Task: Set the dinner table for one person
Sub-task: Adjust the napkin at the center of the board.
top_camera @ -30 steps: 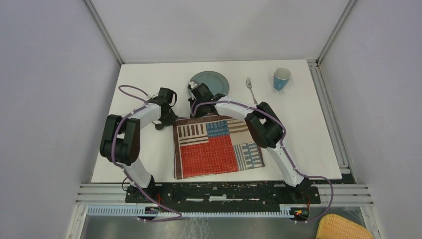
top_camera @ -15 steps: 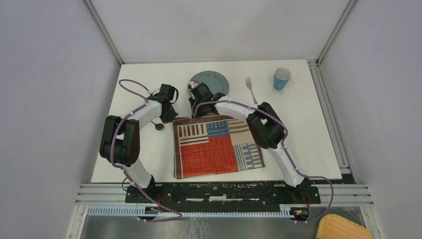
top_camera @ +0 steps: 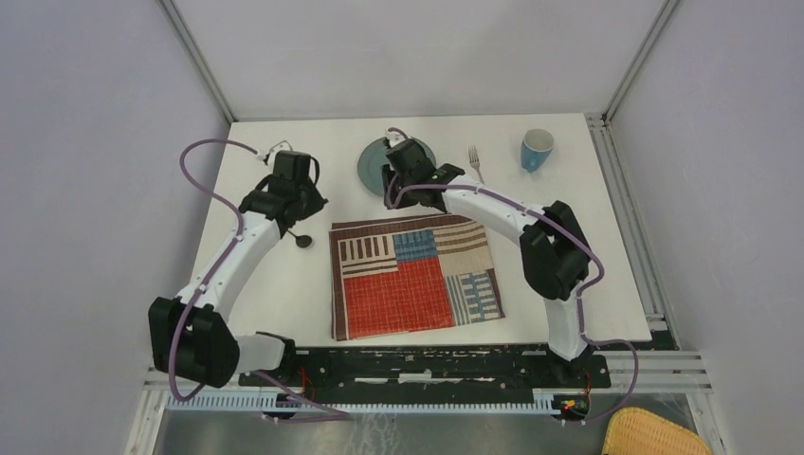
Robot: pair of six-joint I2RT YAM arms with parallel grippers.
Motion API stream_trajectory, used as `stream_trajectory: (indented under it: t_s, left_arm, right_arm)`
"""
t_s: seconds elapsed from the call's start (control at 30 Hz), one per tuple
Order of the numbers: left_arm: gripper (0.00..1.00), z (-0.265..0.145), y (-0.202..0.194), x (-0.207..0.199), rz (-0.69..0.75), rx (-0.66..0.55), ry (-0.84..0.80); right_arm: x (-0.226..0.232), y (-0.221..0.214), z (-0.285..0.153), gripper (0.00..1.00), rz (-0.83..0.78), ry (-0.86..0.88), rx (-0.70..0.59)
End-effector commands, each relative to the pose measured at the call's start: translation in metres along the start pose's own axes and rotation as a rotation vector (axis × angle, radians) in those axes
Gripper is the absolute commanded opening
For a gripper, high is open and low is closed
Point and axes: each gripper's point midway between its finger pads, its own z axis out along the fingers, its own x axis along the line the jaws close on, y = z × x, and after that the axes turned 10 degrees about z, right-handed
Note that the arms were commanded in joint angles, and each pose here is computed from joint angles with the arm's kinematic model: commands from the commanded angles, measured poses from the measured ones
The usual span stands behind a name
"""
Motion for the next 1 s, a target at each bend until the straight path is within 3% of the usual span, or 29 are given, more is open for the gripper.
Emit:
stream_trajectory:
  t_s: [0.0,0.27,0.47,0.67,0.97]
  left_arm:
    - [0.08,-0.012,-0.040,-0.003,0.001,0.082,-0.061]
    - [0.06,-0.011,-0.086,0.002,0.009,0.139,-0.065]
    - [0.06,-0.007,-0.090,0.005,0.023,0.139,-0.054]
    - [0.05,-0.005,-0.097,0.008,0.035,0.156,-0.045]
    - [0.05,-0.003,-0.097,0.006,0.043,0.164,-0.050]
  right_arm:
    - [-0.006,0.001,-0.031,0.33,0.065,0.004,-0.032]
    - [-0.046,-0.021,-0.058,0.33,0.063,-0.109,-0.049]
    - [-0.087,-0.013,-0.062,0.34,0.185,-0.178,-0.064]
    - [-0.155,0.000,-0.063,0.34,0.263,-0.323,-0.097]
    - [-0.209,0.005,-0.041,0.35,0.261,-0.455,-0.068]
